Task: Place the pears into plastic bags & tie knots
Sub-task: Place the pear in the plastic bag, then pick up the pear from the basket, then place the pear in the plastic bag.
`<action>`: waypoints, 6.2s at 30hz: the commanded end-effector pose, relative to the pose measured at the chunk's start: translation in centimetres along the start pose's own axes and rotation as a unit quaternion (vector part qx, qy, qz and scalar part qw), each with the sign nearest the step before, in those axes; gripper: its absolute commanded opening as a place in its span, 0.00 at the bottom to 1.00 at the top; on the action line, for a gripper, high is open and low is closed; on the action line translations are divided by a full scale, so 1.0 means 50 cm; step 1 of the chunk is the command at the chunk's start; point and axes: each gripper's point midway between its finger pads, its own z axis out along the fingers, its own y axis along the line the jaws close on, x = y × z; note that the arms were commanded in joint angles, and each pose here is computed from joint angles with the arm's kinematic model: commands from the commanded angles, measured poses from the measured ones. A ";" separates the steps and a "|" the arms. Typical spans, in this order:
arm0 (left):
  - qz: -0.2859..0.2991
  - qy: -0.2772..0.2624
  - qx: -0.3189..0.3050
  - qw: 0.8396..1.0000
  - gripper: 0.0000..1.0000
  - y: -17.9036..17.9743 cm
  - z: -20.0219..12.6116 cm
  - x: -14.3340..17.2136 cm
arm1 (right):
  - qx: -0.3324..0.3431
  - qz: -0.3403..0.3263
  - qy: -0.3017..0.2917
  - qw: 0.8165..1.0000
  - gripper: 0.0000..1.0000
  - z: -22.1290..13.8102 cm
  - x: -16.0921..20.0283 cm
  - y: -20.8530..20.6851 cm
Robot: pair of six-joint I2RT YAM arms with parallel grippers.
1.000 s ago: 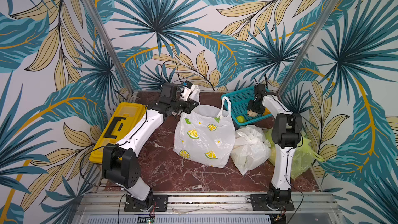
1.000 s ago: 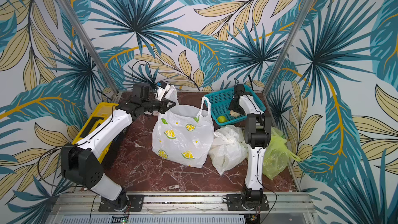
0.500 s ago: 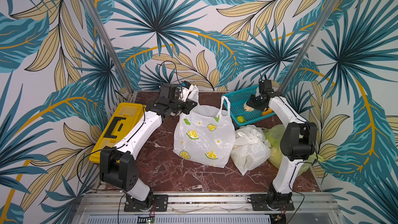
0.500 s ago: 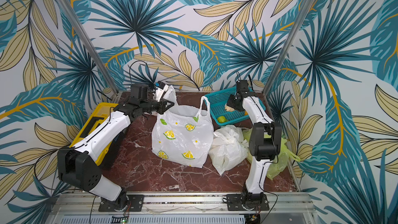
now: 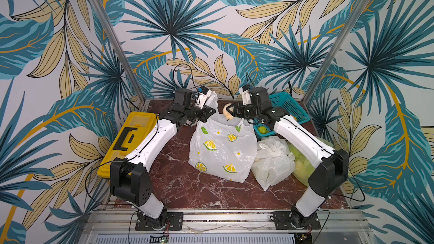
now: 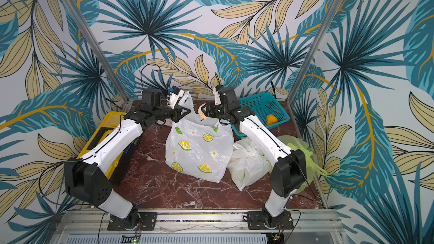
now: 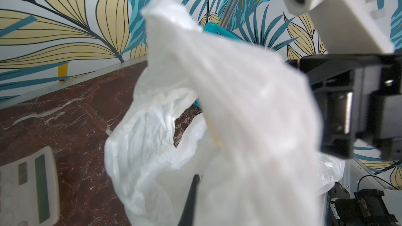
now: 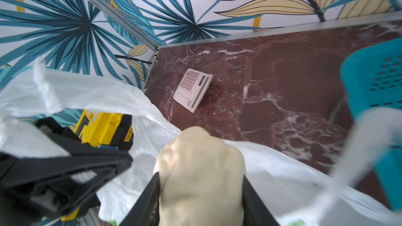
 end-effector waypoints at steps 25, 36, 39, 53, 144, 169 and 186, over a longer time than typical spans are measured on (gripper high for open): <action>0.008 0.014 0.064 0.998 0.00 -0.057 0.031 0.014 | -0.032 0.212 0.034 0.976 0.36 0.137 0.099 -0.018; 0.020 0.008 0.056 0.998 0.00 -0.045 0.014 0.013 | 0.081 0.137 0.077 0.984 0.67 0.111 0.183 -0.083; 0.019 0.003 0.050 0.999 0.00 -0.039 0.008 0.007 | 0.093 0.099 0.085 0.987 0.75 0.083 0.174 -0.081; -0.034 -0.020 -0.065 0.997 0.00 0.057 -0.046 0.005 | 0.334 -0.002 0.017 0.942 0.80 -0.167 -0.045 -0.413; -0.003 -0.024 -0.017 1.000 0.00 -0.005 -0.056 0.035 | -0.013 0.051 0.133 0.990 0.53 0.100 0.162 0.010; -0.023 -0.012 0.041 0.999 0.00 -0.036 -0.018 0.020 | 0.043 0.170 -0.030 0.984 0.50 0.245 0.131 0.057; -0.027 -0.028 -0.008 0.999 0.00 0.029 -0.048 0.014 | 0.063 0.059 0.004 0.996 0.78 0.056 0.100 -0.015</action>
